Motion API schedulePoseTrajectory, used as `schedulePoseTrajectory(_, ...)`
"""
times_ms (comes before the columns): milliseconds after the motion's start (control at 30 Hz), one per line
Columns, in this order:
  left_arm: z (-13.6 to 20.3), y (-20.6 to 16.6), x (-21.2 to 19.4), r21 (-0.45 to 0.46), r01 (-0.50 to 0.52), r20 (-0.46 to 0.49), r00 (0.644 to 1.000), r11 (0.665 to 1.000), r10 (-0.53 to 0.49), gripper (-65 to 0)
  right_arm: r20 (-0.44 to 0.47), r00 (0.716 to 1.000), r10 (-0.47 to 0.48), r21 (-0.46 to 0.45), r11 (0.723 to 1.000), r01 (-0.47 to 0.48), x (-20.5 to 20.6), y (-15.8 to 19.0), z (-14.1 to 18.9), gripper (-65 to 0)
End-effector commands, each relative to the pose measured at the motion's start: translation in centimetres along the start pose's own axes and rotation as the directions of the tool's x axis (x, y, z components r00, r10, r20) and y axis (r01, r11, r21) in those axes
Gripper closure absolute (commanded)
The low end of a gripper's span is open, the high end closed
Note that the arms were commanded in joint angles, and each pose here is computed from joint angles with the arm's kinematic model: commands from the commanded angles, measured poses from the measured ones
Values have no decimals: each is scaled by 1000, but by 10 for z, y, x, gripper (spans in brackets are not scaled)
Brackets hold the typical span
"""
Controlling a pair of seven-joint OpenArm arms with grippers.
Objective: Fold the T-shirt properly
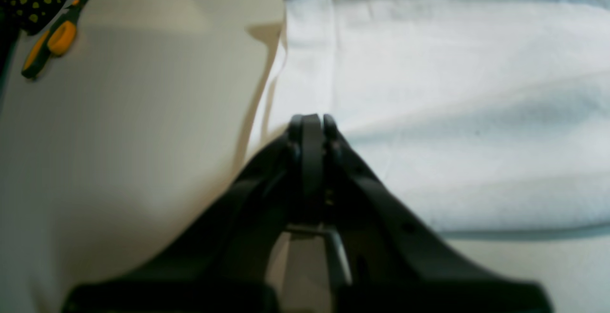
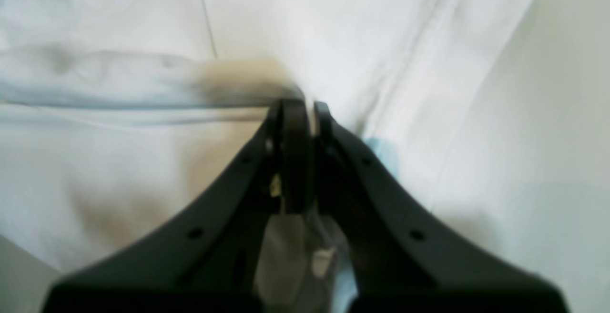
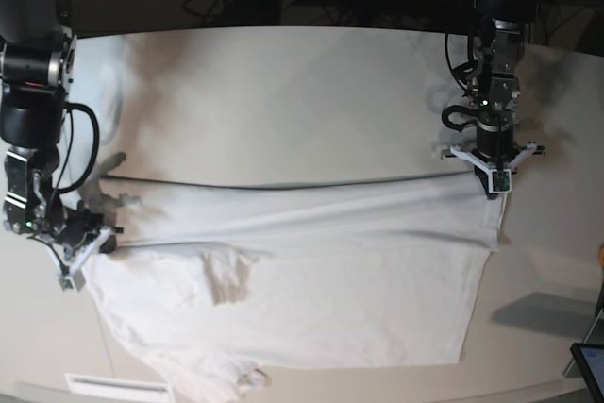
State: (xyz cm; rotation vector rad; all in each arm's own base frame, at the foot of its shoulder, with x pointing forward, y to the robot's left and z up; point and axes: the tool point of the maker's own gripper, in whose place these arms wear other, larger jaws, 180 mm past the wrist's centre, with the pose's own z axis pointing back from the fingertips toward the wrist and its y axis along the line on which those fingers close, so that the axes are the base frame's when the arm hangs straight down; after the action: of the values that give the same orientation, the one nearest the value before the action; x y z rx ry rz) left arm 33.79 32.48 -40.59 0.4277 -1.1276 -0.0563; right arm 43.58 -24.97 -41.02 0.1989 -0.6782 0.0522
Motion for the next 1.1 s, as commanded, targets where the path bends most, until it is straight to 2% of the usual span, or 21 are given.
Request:
schedulePoseTrajectory(0, -1, 14, -12, 32, 13, -67, 998, 999, -10, 0, 52, 999, 5, -59, 998, -2, 25, -20, 13, -10)
schedulePoseTrajectory(100, -1, 14, -12, 32, 12, -66, 998, 999, -10, 0, 25, 1000, 5, -59, 998, -3, 22, -20, 13, -35)
schedulePoseTrajectory(167, -1, 14, -12, 32, 12, -66, 998, 999, -10, 0, 17, 1000, 13, -73, 997, -12, 24, -27, 18, -83)
schedulePoseTrajectory(333, -2, 19, -8, 46, 4, -58, 998, 999, -2, 0, 74, 993, 91, -103, 991, -83, 46, -26, 41, -216)
schedulePoseTrajectory(467, -2, 26, 5, 65, -24, -25, 999, 998, 26, 0, 137, 988, 69, -144, 988, -49, 60, -37, 71, -222)
schedulePoseTrajectory(667, 2, 28, 37, 66, -51, 52, 998, 997, 47, 0, 97, 991, 88, -169, 983, -70, 34, -27, 96, -223)
schedulePoseTrajectory(800, 3, 27, 49, 61, -58, 84, 995, 996, 53, 0, 33, 997, 69, -169, 984, -62, 3, -21, 100, -223)
schedulePoseTrajectory(1067, 1, 27, 54, 62, -64, 93, 994, 996, 58, 0, -25, 998, 58, -144, 988, -61, -29, -8, 93, -223)
